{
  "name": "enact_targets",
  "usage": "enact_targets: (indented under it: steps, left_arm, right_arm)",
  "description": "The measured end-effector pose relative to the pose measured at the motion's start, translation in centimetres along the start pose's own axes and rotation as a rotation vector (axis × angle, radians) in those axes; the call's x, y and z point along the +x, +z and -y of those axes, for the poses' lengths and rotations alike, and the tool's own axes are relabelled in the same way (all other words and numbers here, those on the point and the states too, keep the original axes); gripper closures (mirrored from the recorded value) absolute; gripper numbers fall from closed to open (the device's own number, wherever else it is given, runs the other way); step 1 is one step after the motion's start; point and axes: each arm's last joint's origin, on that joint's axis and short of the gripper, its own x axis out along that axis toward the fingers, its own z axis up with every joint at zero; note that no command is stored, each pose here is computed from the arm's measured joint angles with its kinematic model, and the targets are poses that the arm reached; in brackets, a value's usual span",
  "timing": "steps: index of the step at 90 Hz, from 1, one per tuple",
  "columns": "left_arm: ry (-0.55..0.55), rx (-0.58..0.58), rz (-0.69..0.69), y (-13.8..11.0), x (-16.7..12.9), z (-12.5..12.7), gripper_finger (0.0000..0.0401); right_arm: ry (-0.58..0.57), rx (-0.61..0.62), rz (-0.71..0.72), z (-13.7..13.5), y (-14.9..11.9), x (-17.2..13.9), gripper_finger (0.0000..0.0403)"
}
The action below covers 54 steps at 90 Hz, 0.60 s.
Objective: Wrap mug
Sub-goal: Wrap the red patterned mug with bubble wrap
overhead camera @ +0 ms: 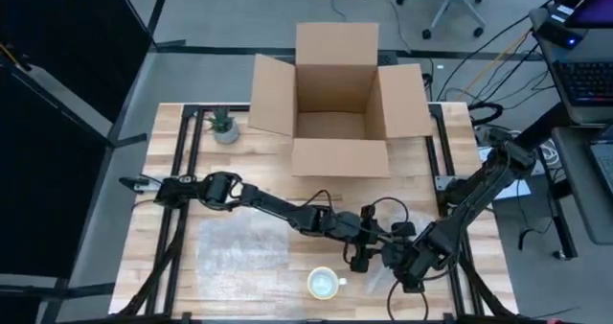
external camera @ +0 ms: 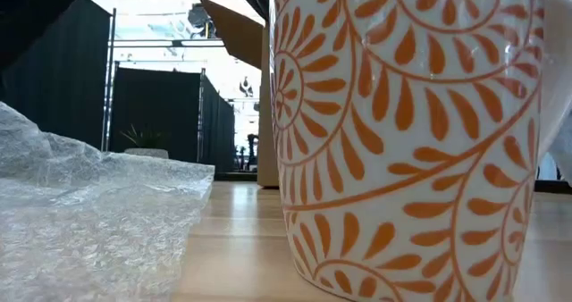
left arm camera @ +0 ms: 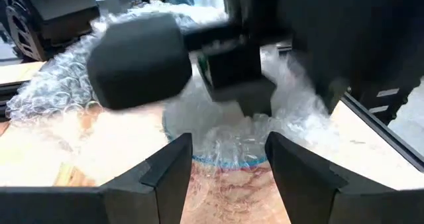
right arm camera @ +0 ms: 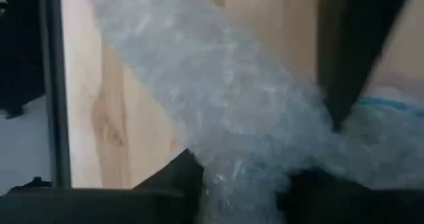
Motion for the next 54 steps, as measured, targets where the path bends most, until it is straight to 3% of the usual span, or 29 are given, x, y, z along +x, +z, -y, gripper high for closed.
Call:
enact_targets:
  steps: [34, 54]
  left_arm:
    - [0.004, -0.001, 0.000, 0.0, 0.0, 0.0, 0.0214]
    - [0.005, 0.000, 0.000, 0.0, 0.0, 0.0, 0.0214]
  right_arm:
    - [-0.020, -0.015, 0.008, -0.5, 0.9, -3.0, 0.0259]
    - [-0.078, 0.010, 0.022, -0.1, -0.6, -0.8, 0.0259]
